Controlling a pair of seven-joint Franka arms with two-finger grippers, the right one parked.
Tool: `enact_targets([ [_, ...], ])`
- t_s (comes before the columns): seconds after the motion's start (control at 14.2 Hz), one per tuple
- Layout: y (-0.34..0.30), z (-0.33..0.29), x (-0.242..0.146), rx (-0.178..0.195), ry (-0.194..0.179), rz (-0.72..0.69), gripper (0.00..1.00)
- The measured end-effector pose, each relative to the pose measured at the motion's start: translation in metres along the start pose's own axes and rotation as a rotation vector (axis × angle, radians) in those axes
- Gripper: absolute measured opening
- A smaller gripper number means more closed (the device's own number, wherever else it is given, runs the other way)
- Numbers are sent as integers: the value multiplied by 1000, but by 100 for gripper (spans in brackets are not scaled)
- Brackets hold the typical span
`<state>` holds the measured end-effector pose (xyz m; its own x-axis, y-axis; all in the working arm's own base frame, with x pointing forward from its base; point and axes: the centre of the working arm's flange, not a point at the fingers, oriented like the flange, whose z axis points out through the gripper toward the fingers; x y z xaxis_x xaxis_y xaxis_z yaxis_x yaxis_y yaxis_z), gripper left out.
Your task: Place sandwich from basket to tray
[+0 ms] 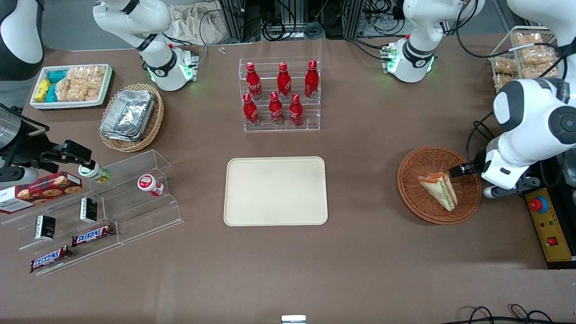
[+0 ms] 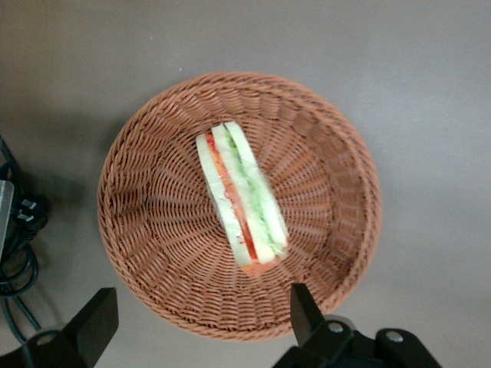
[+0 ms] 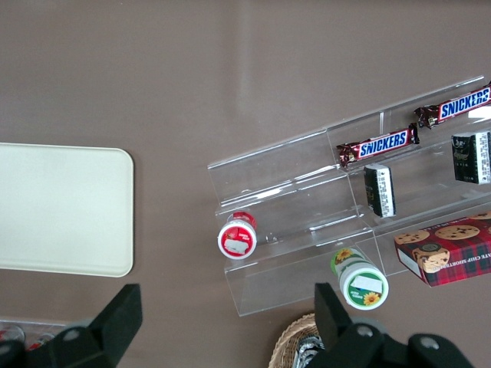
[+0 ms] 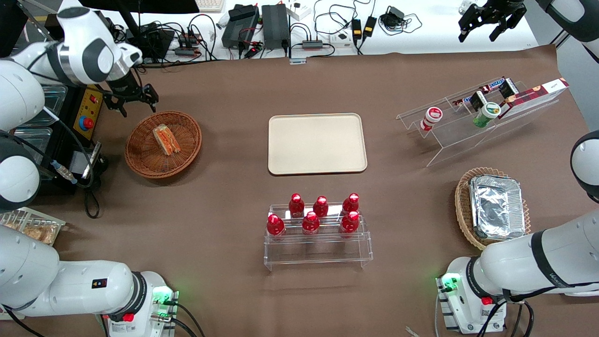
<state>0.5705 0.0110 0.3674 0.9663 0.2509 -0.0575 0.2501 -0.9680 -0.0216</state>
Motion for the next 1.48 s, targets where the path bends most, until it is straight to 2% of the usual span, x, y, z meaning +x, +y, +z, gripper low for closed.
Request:
enact_targets([
  [0.28, -5, 50, -10, -14, 18, -14, 100],
  [0.85, 1, 87, -11, -10, -14, -75, 100],
  [1.27, 1, 86, -9, -10, -16, -78, 100],
  [1.48, 1, 49, -2, 1, -54, -61, 100],
])
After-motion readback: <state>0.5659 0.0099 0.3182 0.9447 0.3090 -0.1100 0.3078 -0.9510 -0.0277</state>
